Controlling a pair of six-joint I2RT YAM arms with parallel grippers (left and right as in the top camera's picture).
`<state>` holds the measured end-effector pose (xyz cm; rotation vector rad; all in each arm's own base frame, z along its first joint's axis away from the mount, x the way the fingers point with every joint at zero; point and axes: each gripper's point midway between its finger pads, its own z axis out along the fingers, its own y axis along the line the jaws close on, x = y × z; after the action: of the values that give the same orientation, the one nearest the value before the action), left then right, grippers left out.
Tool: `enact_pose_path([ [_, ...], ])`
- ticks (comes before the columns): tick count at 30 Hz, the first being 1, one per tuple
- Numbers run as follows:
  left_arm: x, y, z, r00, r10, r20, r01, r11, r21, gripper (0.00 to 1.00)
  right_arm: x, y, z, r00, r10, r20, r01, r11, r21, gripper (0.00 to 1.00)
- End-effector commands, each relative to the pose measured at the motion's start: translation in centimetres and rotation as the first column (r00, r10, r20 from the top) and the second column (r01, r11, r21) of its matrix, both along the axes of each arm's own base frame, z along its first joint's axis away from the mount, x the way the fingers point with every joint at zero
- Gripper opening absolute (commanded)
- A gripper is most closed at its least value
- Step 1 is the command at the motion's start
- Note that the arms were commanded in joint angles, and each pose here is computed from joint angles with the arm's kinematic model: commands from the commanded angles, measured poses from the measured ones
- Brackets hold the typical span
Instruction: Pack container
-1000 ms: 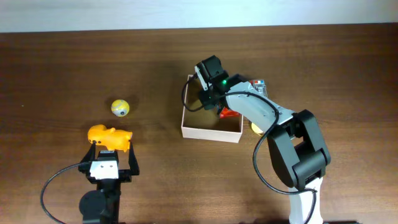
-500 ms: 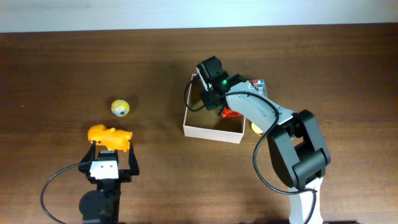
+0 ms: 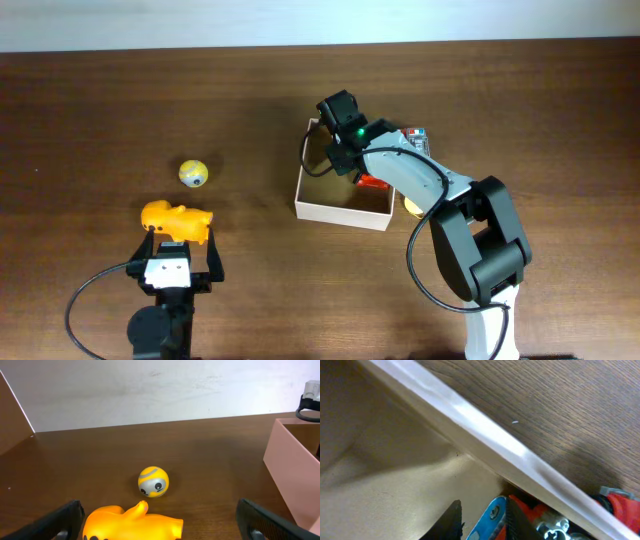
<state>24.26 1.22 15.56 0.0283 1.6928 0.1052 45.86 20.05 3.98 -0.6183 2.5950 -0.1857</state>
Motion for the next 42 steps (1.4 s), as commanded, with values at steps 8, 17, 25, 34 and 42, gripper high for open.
enact_pose_path([
  [8, 0.0, -0.1, -0.1, 1.000, -0.007, 0.002, 0.007, 1.000, 0.008, 0.99, 0.7, -2.1, -0.2, 0.999, -0.050, 0.008, 0.050, 0.998, -0.034, 0.24],
  [17, 0.0, -0.1, -0.1, 1.000, -0.007, 0.002, 0.007, 1.000, 0.008, 0.99, 0.4, 3.2, 0.7, 0.998, 0.064, -0.009, -0.062, 0.984, 0.166, 0.25],
  [25, 0.0, -0.1, -0.1, 1.000, -0.007, 0.002, 0.007, 1.000, 0.008, 0.99, -1.1, 7.3, 1.2, 0.988, 0.152, 0.002, -0.149, 0.966, 0.212, 0.34],
  [34, 0.0, -0.1, -0.1, 1.000, -0.007, 0.002, 0.007, 1.000, 0.008, 0.99, -2.2, 9.1, 1.2, 0.985, 0.169, -0.016, -0.160, 0.955, 0.251, 0.34],
  [42, 0.0, -0.1, -0.1, 1.000, -0.007, 0.002, 0.007, 1.000, 0.008, 0.99, -3.5, 10.8, 1.2, 0.977, 0.214, -0.023, -0.200, 0.942, 0.268, 0.34],
])
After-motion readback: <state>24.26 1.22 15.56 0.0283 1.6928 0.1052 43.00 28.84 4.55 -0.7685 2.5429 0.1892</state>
